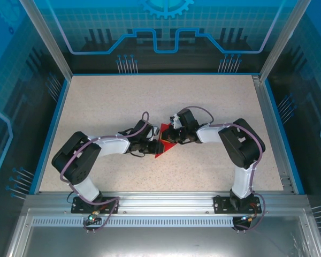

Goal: Fold a paper plane with a square sheet of paper (pick it up from the middle)
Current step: Fourth fold the wing at the center of the table.

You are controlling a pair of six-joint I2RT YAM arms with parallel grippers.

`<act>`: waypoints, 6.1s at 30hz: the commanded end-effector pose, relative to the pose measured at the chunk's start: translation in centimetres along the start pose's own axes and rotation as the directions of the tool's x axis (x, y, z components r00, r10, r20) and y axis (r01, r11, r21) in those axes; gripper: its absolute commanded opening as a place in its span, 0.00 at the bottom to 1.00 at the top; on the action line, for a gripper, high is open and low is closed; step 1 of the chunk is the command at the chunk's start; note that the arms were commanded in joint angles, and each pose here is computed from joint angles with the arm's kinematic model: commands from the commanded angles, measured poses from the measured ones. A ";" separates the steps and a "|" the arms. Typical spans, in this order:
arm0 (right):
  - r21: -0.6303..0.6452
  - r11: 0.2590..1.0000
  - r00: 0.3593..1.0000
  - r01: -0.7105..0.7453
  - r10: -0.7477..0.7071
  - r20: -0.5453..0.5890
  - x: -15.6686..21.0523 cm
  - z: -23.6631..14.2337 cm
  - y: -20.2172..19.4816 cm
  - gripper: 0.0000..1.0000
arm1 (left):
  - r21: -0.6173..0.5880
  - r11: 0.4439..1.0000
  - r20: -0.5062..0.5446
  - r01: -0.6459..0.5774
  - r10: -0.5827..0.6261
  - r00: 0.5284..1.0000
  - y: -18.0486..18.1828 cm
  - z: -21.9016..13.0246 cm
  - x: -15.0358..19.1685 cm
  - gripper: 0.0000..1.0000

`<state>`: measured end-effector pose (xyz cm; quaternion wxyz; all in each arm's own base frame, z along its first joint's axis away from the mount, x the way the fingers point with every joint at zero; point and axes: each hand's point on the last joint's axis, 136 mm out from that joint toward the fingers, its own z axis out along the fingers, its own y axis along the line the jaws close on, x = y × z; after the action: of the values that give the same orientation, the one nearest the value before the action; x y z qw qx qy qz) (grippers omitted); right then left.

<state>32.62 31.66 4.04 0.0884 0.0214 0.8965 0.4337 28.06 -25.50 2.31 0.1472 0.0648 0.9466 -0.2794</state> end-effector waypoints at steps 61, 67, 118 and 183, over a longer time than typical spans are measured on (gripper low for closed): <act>-0.015 1.000 1.000 -0.001 0.001 0.013 -0.8 -0.6 0.8 0.08 | -0.151 0.977 0.018 -0.153 0.158 0.987 0.0 0.4 -1.0 0.16; 0.008 1.000 1.000 0.002 -0.002 0.022 -0.8 -1.0 0.4 0.10 | -0.101 0.985 0.026 -0.136 0.140 0.990 -1.0 0.3 -1.1 0.12; -0.025 1.000 1.000 -0.001 0.002 0.016 -1.2 -1.1 1.2 0.09 | 0.271 0.920 -0.072 0.284 -0.275 0.959 0.7 1.2 0.0 0.08; 0.068 0.995 0.995 -0.078 0.082 -0.062 0.0 2.2 -4.4 0.08 | 0.293 0.872 -0.190 0.391 -0.348 0.918 0.7 0.1 0.8 0.18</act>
<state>34.35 31.38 1.70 0.0693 0.0410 0.8995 0.4295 28.84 -25.59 2.07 0.0400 -0.0601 0.8845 -0.4610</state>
